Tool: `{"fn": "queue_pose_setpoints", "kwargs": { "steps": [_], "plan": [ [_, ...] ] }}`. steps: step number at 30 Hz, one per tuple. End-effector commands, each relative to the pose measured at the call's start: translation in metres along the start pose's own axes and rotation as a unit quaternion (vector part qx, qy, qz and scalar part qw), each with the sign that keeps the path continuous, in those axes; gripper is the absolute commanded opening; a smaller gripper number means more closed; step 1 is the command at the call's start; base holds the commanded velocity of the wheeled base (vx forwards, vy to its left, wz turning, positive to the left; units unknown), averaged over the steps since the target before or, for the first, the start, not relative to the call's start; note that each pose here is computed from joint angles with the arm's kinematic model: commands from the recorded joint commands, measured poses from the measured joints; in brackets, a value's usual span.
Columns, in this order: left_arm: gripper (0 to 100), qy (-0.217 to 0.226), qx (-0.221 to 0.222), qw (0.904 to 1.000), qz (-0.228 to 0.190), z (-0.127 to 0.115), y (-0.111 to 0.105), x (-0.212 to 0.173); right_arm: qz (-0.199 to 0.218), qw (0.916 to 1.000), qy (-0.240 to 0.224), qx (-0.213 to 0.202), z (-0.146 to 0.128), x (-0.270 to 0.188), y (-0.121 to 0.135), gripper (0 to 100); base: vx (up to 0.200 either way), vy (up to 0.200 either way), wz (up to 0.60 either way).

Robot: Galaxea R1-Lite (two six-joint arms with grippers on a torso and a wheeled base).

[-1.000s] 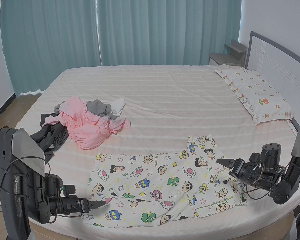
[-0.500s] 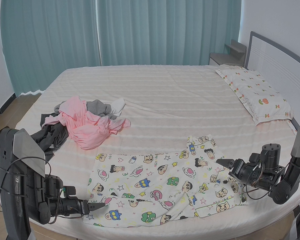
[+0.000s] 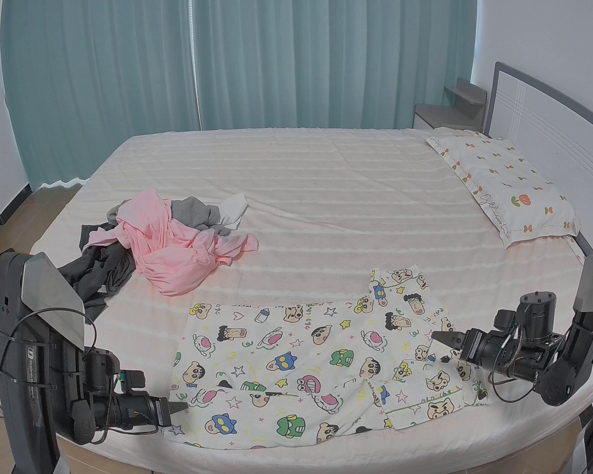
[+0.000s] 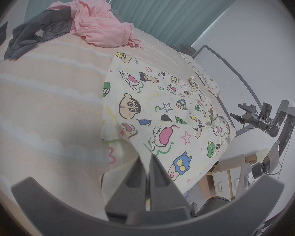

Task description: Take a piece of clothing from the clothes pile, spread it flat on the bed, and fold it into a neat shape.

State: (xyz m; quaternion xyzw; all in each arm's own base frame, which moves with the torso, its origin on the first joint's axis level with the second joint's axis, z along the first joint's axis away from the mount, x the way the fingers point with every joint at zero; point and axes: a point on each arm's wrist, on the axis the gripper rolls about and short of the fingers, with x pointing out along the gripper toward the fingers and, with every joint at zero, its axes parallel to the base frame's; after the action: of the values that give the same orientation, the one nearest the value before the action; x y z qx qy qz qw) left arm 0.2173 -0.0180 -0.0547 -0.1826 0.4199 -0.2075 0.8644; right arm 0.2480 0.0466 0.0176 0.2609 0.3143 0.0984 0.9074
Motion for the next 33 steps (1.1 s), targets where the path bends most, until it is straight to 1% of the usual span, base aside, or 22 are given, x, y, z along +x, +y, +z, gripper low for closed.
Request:
{"fn": "queue_pose_setpoints", "kwargs": {
  "steps": [1, 3, 5, 7, 11, 15, 20, 23, 25, 30, 33],
  "plan": [
    [0, -0.010, 0.003, 0.9999, 0.008, 0.002, -0.002, -0.005, -0.011, 0.9999, 0.009, -0.004, 0.001, -0.003, -0.015, 100, 0.000, 0.000, 0.00],
    [0, -0.006, 0.002, 0.9999, 0.012, 0.000, -0.003, -0.006, -0.005, 0.9993, 0.028, -0.022, -0.003, -0.007, -0.021, 100, 0.000, 0.000, 0.00],
    [0, -0.005, 0.003, 0.9999, 0.013, -0.001, -0.003, -0.007, -0.004, 0.9988, 0.036, -0.031, -0.005, -0.008, -0.023, 100, 0.000, 0.000, 0.00],
    [0, -0.001, 0.012, 0.9998, 0.016, -0.003, -0.003, -0.009, -0.001, 0.9973, 0.054, -0.049, -0.010, -0.008, -0.030, 100, 0.000, 0.000, 0.00],
    [0, -0.003, 0.011, 0.9995, 0.029, -0.003, 0.000, -0.009, -0.012, 0.9963, 0.068, -0.051, -0.014, -0.001, -0.041, 100, 0.000, 0.000, 0.00],
    [0, -0.003, 0.010, 0.9988, 0.048, -0.004, 0.000, -0.009, -0.014, 0.9955, 0.073, -0.059, -0.016, 0.001, -0.045, 100, 0.000, 0.000, 0.00],
    [0, 0.005, 0.017, 0.9984, 0.054, -0.005, 0.001, -0.009, -0.009, 0.9953, 0.077, -0.058, -0.016, 0.002, -0.046, 100, 0.000, 0.000, 0.00],
    [0, 0.021, 0.021, 0.9979, 0.057, -0.009, 0.001, -0.009, -0.006, 0.9949, 0.084, -0.056, -0.018, 0.003, -0.048, 100, 0.000, 0.000, 0.00],
    [0, 0.032, 0.026, 0.9975, 0.058, -0.011, 0.001, -0.009, -0.004, 0.9938, 0.092, -0.064, -0.021, 0.005, -0.050, 100, 0.000, 0.000, 0.00],
    [0, 0.032, 0.028, 0.9974, 0.057, -0.011, 0.001, -0.010, 0.017, 0.9912, 0.106, -0.077, -0.023, 0.006, -0.057, 100, 0.000, 0.000, 0.00],
    [0, 0.032, 0.029, 0.9975, 0.057, -0.011, 0.001, -0.010, 0.023, 0.9913, 0.103, -0.079, -0.021, 0.013, -0.061, 100, 0.000, 0.000, 0.00]
  ]
}}
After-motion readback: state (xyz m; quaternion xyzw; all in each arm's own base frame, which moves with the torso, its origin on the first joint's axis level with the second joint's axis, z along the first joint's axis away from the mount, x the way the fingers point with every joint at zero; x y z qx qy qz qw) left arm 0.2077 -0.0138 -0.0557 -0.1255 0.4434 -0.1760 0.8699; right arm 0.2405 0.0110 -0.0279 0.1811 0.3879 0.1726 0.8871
